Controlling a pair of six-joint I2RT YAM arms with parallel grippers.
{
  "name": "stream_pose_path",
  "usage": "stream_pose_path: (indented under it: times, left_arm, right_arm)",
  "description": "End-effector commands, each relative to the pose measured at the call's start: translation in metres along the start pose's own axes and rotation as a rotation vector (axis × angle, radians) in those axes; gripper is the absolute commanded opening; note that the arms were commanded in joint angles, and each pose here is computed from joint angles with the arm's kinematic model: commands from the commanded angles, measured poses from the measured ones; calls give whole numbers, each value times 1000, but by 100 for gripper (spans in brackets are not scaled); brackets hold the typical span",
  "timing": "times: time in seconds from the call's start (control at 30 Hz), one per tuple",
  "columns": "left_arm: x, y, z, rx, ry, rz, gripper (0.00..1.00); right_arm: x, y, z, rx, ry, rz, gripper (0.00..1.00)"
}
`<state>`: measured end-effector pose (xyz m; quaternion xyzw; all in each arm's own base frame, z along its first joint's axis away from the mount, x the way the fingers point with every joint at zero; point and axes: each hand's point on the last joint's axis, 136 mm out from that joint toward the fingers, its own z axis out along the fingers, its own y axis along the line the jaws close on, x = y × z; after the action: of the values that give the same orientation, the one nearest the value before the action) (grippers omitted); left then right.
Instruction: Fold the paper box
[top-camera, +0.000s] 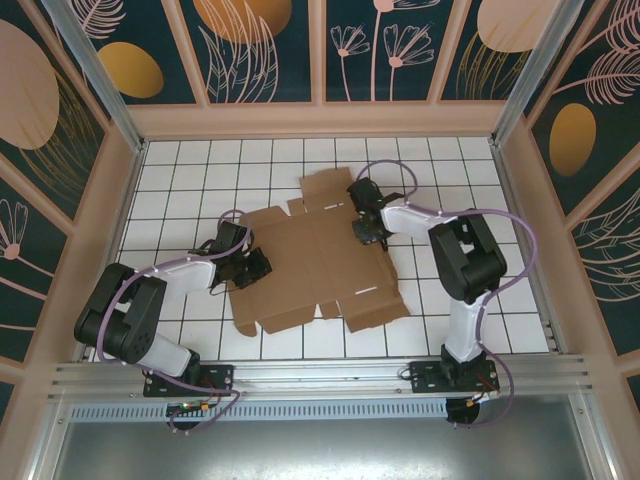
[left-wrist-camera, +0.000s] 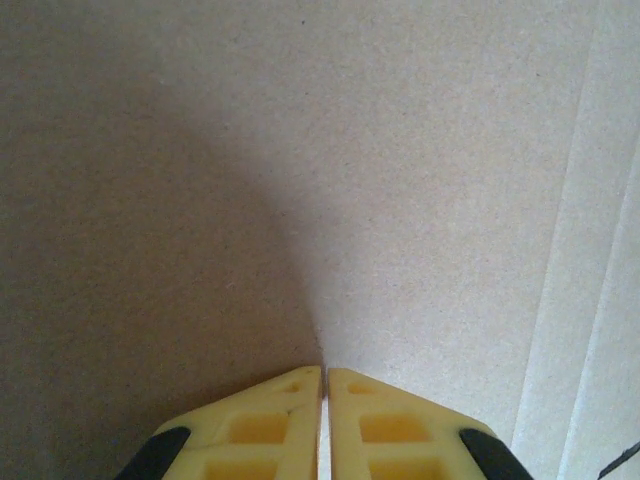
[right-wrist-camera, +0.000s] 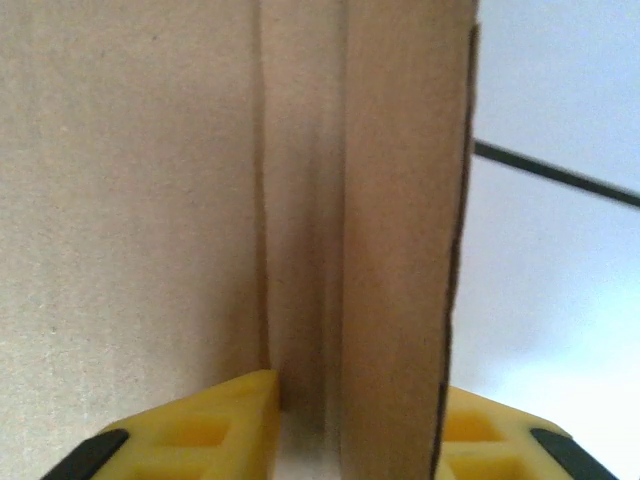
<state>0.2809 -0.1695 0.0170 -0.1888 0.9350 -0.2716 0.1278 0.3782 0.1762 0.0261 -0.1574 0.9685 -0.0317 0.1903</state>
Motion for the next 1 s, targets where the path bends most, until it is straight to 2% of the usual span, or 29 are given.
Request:
stream_pose_path:
  times: [0.0,0.1,0.3,0.43,0.6,0.67,0.73,0.97]
  left_arm:
    - [-1,13,1,-56,-3,-6,10]
    - [-3,14,0,-57,-7,-7,10]
    - [-3,15,0,-62,-8,-2,8]
    - [-3,16,0,-68,-10,0,7]
    - [-5,15,-1,-65,-12,2,5]
    - [-4,14,-1,-63,-10,3,4]
    - [-4,13,-1,-55,-7,2,3]
    - [-3,9,1,-35,4,-8,2]
  right_arm:
    - [7,-1,-11,-170,1,142,38]
    - [15,-8,-15,-251,-5,215,43]
    - [33,-20,-12,-239,21,258,41]
    - [41,-24,-10,-213,33,265,29]
    - [34,-23,-16,-192,12,246,16]
    - [34,-24,-16,-139,20,206,11]
    - [33,-24,-15,-20,41,126,9]
    - [44,0,4,403,143,-213,12]
